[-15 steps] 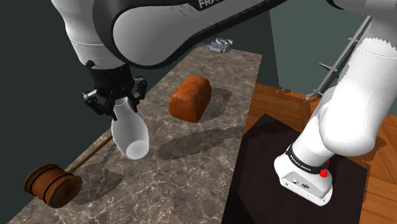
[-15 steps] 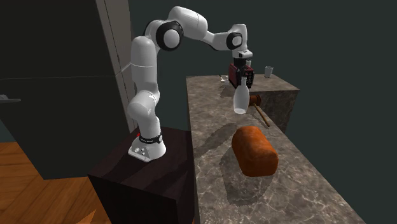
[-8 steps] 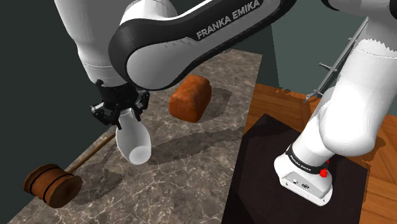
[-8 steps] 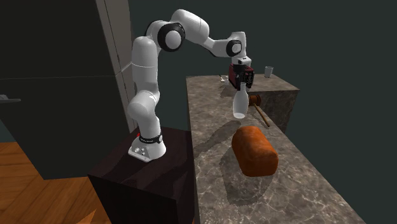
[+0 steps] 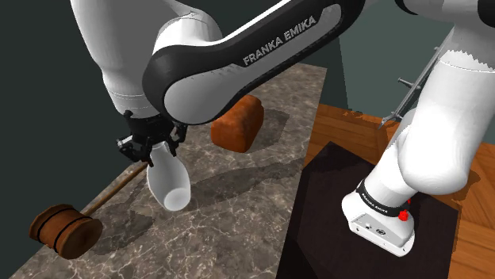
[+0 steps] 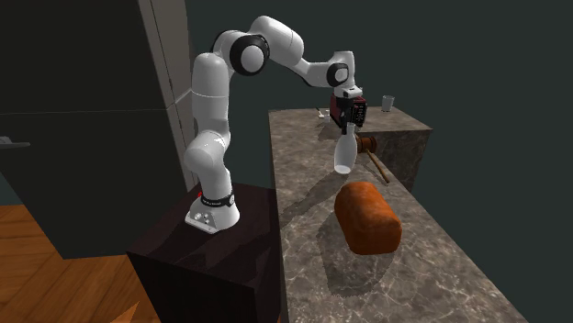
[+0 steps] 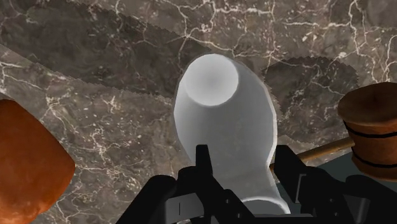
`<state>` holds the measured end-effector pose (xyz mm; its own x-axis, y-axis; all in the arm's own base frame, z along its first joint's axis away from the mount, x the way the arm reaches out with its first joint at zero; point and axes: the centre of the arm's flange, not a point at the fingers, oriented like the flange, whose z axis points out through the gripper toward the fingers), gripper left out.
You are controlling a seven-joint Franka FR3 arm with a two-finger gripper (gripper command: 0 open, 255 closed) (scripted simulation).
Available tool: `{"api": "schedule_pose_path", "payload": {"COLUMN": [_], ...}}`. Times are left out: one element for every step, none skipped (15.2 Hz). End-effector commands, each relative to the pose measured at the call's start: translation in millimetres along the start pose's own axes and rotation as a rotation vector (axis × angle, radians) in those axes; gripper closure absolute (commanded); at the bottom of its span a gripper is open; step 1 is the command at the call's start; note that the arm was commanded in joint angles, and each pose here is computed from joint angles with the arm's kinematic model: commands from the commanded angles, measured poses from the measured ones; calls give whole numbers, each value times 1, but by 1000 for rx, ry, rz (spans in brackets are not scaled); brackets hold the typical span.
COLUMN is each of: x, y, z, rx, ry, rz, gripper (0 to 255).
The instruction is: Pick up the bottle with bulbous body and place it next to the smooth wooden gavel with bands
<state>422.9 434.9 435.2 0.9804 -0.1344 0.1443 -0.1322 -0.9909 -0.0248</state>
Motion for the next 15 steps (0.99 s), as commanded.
{"api": "schedule_pose_path", "payload": {"x": [0,0,0,0,0,0,0,0,0,0,0,0,0,0,0], "y": [0,0,0,0,0,0,0,0,0,0,0,0,0,0,0], "z": [0,0,0,0,0,0,0,0,-13,-27,-40,-50,-50,-50,-50], "rx": [0,0,0,0,0,0,0,0,0,0,0,0,0,1,0], "ry": [1,1,1,1,1,1,1,1,1,1,1,1,1,1,1], "rz": [0,0,0,0,0,0,0,0,0,0,0,0,0,0,0], "gripper": [255,255,0,0,0,0,0,0,0,0,0,0,0,0,0]}}
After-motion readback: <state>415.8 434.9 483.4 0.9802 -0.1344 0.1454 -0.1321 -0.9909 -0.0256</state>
